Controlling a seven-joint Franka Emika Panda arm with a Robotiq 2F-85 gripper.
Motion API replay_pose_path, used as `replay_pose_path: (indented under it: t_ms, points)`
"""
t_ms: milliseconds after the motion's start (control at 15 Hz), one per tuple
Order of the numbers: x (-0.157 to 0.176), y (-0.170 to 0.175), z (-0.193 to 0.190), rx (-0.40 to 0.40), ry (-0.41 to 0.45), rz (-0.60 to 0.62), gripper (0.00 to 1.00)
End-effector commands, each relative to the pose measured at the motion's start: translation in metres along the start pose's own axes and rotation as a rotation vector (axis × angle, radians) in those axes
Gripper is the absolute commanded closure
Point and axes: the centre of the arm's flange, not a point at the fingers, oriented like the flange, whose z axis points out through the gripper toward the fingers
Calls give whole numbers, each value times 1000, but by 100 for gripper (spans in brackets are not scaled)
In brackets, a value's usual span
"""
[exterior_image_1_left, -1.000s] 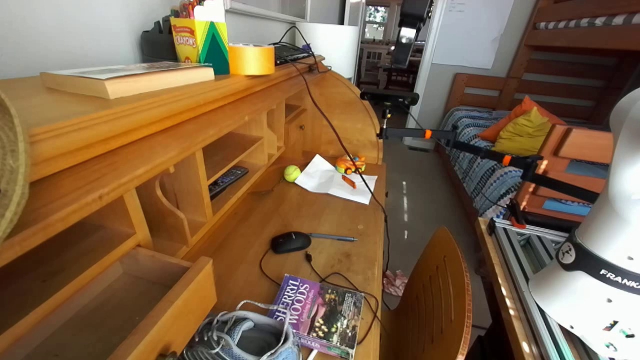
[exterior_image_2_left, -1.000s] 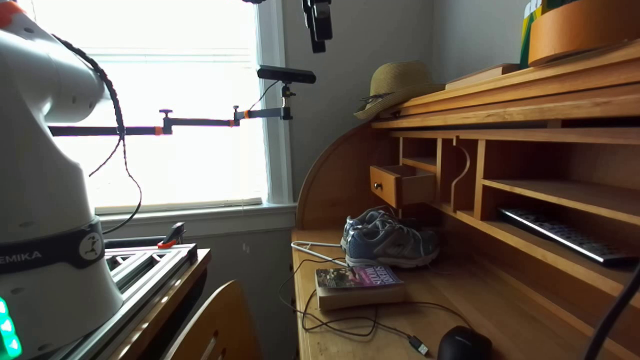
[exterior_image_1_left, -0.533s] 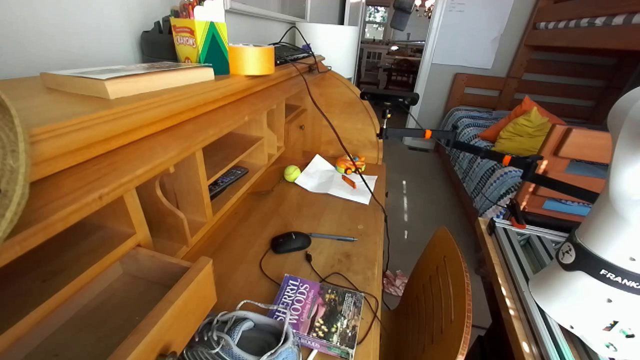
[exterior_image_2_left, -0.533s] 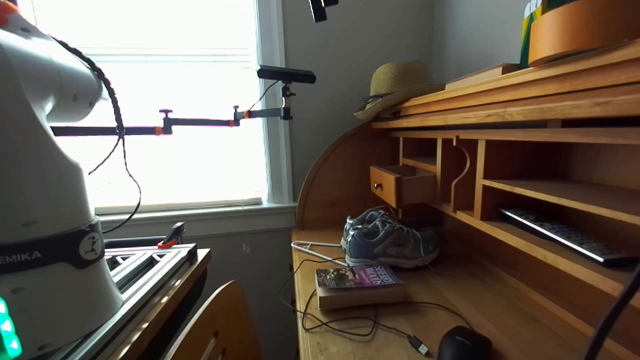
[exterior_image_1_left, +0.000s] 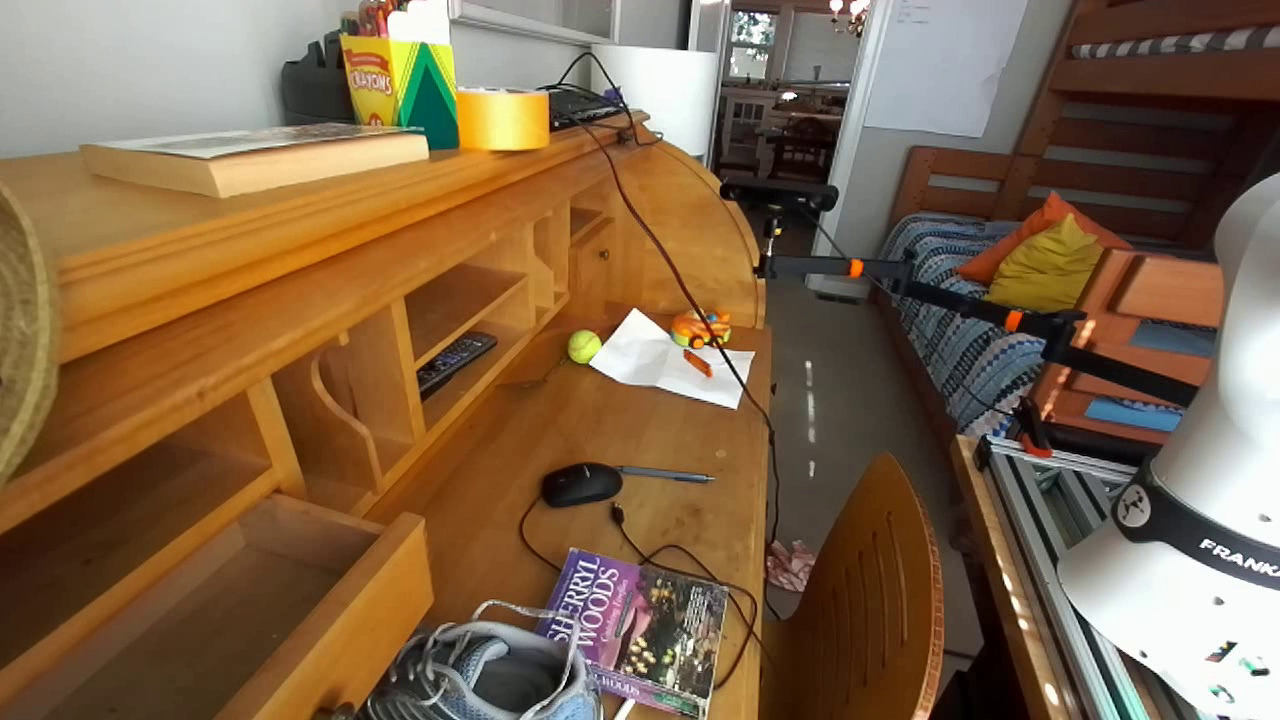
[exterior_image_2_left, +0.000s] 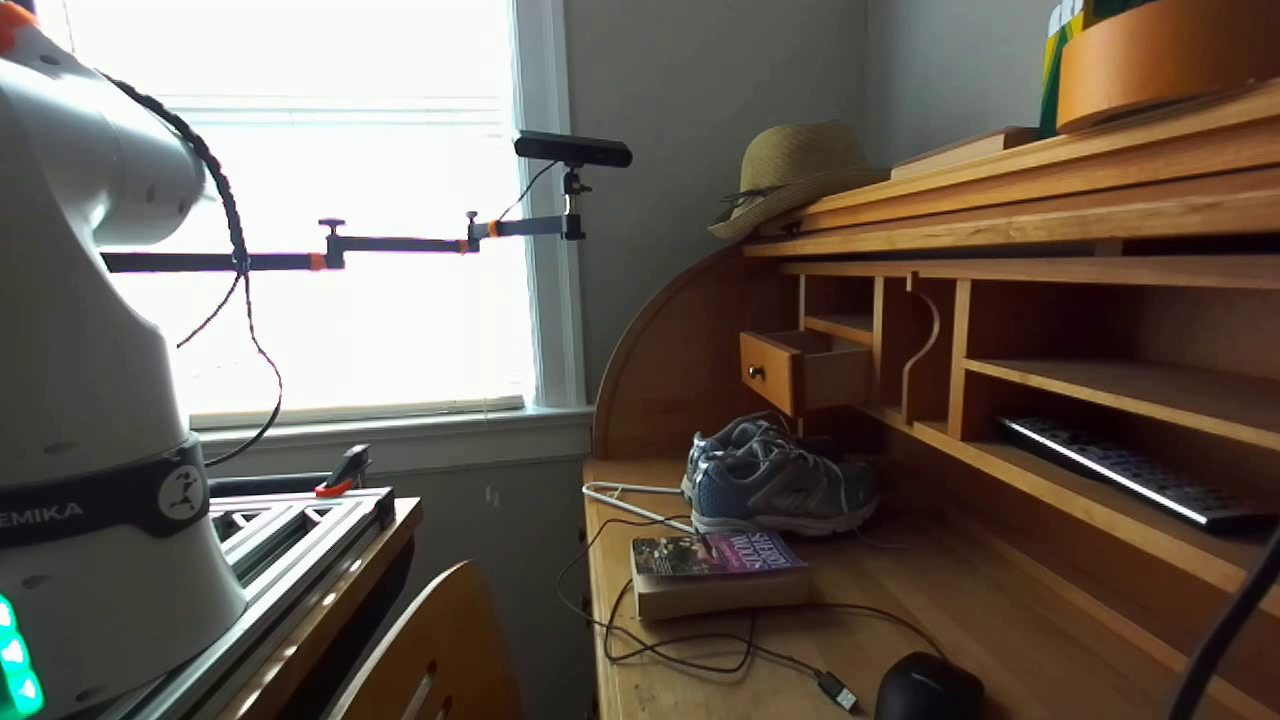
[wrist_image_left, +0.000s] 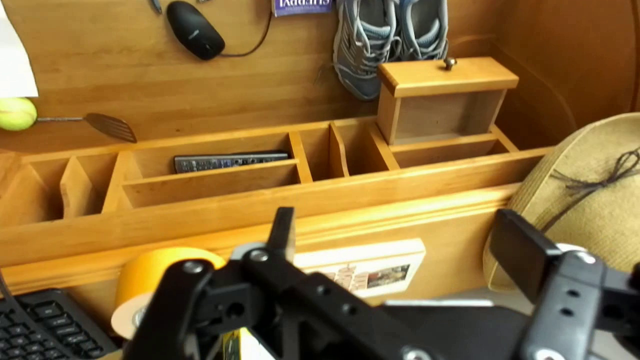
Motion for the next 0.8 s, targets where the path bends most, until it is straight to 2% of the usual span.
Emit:
replay_pose_path:
  t_ms: [0, 333, 733]
  points:
    - [7, 3, -16, 38, 117, 16, 0]
    - [22, 15, -37, 28, 245, 41, 0]
    - [33, 30, -46, 25, 343, 77, 0]
